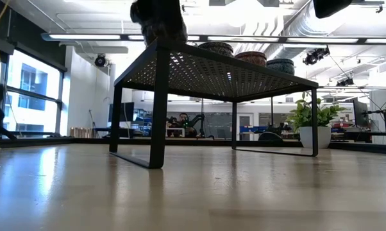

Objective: Pick & Place candle stick holders
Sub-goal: Put the black scented candle on the shelf

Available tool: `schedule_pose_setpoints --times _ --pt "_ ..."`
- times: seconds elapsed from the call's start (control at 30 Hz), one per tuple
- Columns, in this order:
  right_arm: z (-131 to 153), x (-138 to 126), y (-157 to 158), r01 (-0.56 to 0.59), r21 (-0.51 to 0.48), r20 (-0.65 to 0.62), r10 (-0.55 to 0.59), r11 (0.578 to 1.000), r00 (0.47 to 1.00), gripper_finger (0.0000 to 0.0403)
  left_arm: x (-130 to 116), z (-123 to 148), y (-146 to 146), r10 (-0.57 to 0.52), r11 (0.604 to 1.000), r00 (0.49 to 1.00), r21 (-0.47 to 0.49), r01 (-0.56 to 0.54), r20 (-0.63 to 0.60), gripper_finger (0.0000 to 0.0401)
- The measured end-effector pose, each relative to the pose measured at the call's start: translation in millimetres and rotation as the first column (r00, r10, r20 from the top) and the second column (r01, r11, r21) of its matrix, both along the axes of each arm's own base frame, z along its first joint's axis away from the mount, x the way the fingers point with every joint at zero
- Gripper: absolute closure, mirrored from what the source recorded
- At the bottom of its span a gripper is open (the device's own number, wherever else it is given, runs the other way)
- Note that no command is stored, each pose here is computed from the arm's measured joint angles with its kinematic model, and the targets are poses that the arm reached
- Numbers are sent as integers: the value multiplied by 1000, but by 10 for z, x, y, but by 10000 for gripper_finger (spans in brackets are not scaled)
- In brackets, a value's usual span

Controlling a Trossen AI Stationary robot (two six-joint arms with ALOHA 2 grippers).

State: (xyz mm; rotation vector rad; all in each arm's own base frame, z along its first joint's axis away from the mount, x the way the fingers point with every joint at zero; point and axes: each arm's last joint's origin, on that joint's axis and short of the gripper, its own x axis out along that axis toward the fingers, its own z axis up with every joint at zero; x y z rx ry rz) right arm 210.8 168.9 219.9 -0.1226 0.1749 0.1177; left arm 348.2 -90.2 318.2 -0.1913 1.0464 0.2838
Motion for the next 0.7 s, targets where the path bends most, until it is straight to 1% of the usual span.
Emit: schedule_pose_setpoints --times 0.13,0.2,0.3,0.33,0.57,0.7 --pt "0 0 0 0 0 0 0 1000 1000 402 58 -120 -14 -14 1000 999 21 14 -30 112" --pt "1 1 0 -1 1 0 1 1000 1000 402 108 -136 -29 -24 1000 1000 19 25 -9 112" --pt "4 1 3 -7 6 0 7 1000 1000 401 105 -165 -27 -37 999 999 35 38 -34 112" --pt "3 1 3 -8 6 -1 8 1000 1000 401 124 -168 -31 -35 999 999 38 36 -22 110" --pt "2 0 7 -20 10 -3 20 1000 1000 401 120 -193 -28 -52 997 998 61 54 -44 73" --pt "2 1 6 -19 10 -3 19 1000 1000 402 105 -199 -20 -47 996 997 74 52 -59 68"
